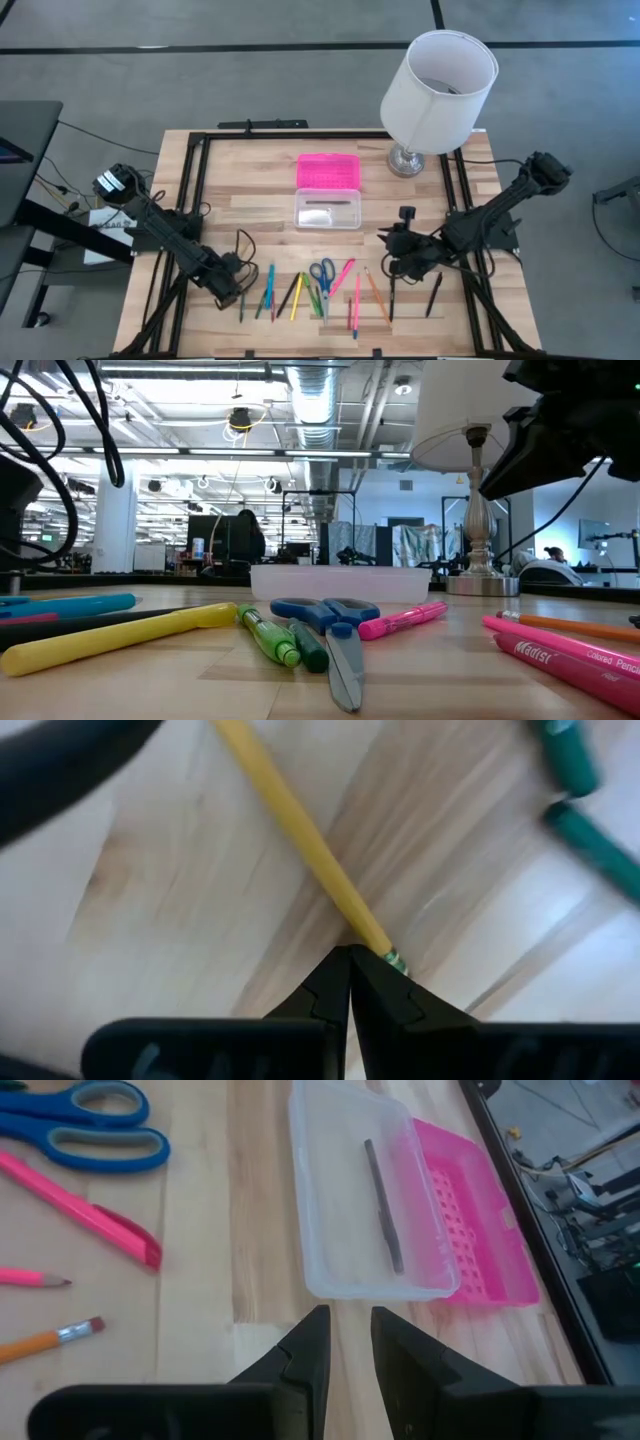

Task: Pick & place school supplies into a supply box
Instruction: Put the yellow pencil into the supply box

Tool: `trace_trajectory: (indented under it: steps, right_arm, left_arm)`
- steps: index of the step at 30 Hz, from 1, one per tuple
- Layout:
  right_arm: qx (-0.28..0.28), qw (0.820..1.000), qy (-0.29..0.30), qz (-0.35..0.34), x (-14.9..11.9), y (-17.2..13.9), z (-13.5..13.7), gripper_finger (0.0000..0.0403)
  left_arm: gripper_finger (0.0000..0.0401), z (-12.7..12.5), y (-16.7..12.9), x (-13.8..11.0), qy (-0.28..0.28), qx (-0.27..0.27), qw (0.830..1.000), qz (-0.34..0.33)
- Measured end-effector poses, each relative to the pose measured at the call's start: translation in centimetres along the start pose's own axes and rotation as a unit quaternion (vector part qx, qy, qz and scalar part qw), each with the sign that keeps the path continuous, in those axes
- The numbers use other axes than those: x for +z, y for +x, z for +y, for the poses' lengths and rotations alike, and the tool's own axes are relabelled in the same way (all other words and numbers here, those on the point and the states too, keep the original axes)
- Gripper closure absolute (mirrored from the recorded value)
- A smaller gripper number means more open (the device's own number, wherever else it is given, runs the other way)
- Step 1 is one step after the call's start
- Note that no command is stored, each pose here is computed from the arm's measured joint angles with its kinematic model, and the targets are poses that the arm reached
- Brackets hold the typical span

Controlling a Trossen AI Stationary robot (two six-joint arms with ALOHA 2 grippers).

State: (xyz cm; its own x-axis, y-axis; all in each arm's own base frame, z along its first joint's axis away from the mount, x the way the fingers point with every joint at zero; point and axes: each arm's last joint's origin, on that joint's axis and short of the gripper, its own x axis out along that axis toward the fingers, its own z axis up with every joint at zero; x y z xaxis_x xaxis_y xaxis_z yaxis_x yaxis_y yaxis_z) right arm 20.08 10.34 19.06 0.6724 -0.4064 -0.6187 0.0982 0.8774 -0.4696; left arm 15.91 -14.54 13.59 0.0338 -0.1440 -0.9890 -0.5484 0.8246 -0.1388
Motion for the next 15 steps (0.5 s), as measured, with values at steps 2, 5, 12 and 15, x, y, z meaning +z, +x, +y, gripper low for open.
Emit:
trace_trajectory:
  steps: [2, 5, 12, 15]
  right_arm:
    - [0.003, 1.000, -0.001, 0.010, -0.1, 0.4, 0.0, 0.0333]
    - [0.009, 1.000, -0.009, 0.017, -0.1, 0.9, 0.1, 0.0333]
    - [0.018, 0.999, -0.029, 0.011, 0.2, 1.3, 0.3, 0.0333]
    - [0.025, 0.999, -0.030, 0.013, 0.2, 1.2, 0.3, 0.0333]
  left_arm:
    - [0.0395, -0.3, -0.1, 0.2, 0.012, -0.007, 1.000, -0.015]
    - [0.0395, -1.7, -0.5, 0.9, 0.044, -0.052, 0.994, -0.081]
    - [0.0395, -2.7, -1.0, 2.3, 0.146, -0.095, 0.974, -0.147]
    - [0.0395, -2.1, -0.9, 2.8, 0.151, -0.076, 0.976, -0.134]
